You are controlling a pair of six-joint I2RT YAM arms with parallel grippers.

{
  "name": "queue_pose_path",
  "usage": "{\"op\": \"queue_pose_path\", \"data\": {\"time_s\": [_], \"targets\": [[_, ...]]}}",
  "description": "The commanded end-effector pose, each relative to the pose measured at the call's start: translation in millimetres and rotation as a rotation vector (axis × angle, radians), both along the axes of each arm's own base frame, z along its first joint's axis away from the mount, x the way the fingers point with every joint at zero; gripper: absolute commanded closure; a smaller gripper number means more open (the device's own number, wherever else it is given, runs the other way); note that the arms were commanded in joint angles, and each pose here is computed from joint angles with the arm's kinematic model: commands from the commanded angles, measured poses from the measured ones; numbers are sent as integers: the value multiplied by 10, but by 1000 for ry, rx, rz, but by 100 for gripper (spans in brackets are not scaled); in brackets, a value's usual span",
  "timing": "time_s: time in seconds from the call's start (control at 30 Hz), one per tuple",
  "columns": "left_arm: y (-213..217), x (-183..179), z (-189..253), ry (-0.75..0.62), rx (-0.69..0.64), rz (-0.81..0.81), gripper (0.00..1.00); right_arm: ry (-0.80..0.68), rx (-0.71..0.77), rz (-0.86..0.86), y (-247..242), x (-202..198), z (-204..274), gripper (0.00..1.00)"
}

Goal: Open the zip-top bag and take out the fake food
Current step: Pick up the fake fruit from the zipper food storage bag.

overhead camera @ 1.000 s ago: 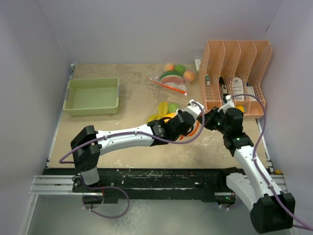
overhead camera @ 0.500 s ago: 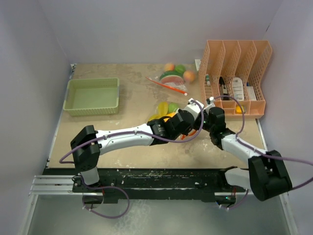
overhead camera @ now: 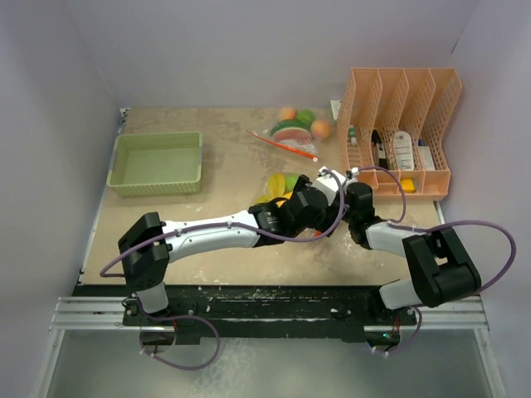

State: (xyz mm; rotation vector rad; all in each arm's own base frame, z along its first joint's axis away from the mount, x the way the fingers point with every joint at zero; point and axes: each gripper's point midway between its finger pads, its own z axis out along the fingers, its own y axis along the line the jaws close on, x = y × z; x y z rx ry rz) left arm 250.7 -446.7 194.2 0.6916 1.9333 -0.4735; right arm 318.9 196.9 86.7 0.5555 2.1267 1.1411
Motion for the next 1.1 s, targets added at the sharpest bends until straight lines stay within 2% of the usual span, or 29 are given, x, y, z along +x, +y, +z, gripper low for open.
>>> {"op": "queue_pose_path", "data": {"time_s": [0.0,0.2,0.3,0.57,0.73,0.77,0.83,0.87,1.07], "targets": [[308,150,163,5,-83,105,1,-70,-22,-1,10,106,107,99],[1164,624,-18,144,-219,331,1,-43,-72,22,-22,31,-36,98],[1371,815,-295,233,-240,372,1,-45,-83,26,-28,36,-60,97],[1493,1214,-773,325,-269,336,1,-50,-90,58,2,11,-75,95],[1370,1153,-943,382,-343,225,1,-31,-100,80,6,-47,-108,95],[1344,1131,-971,389,-357,205,3,-30,-102,81,4,-51,-114,94],[1284,1089,-1062,411,-369,171,10,-34,-105,83,5,-43,-105,94],[1271,1081,-1107,422,-371,165,17,-39,-105,82,5,-37,-99,94],[1185,1078,-1165,432,-402,130,89,-47,-111,81,-3,-34,-110,94]]}}
